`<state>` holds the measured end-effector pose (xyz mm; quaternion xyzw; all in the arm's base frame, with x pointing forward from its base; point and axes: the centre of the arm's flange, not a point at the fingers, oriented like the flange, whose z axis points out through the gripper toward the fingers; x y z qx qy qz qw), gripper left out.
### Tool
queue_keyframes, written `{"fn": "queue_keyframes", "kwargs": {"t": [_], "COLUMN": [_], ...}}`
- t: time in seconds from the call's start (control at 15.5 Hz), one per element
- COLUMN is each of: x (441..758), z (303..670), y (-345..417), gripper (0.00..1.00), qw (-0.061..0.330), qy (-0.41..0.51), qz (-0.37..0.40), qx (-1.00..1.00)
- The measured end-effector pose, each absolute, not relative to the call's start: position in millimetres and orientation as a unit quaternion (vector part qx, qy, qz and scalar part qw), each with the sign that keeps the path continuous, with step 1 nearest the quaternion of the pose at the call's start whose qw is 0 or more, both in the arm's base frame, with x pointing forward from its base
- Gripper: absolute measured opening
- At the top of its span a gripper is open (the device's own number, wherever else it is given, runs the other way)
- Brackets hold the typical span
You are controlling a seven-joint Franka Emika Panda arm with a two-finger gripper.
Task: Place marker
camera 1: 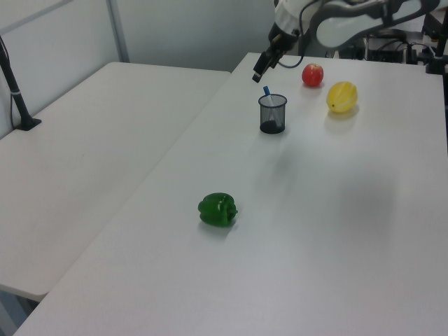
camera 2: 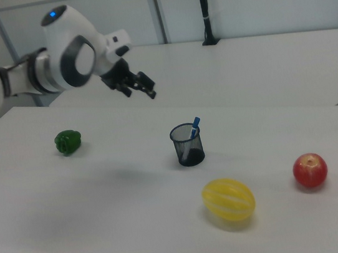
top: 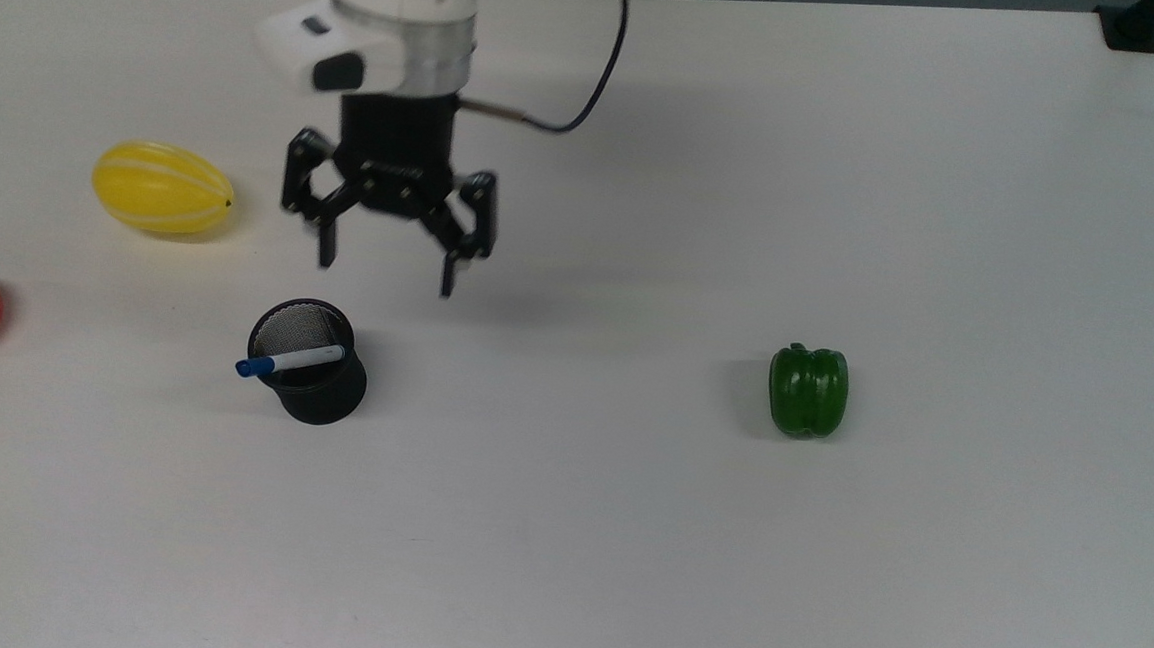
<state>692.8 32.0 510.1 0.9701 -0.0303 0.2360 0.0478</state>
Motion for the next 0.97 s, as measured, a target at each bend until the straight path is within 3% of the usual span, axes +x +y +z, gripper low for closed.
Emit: {"fn": "queue_keyframes", "kwargs": {"t": [0.32,0.65,0.97], "x": [635.6,585.2,561.9], "z": [556.0,596.3,609.9], "y": [74.5,76.9,65.2], "gripper": [1.00,1.00,1.00], "qw": [0.058,0.027,0.030], "qy": [-0.009,0.036,0.034], "qz": [0.121,0.043,0.004], "qx": [0.991,0.998,0.999]}}
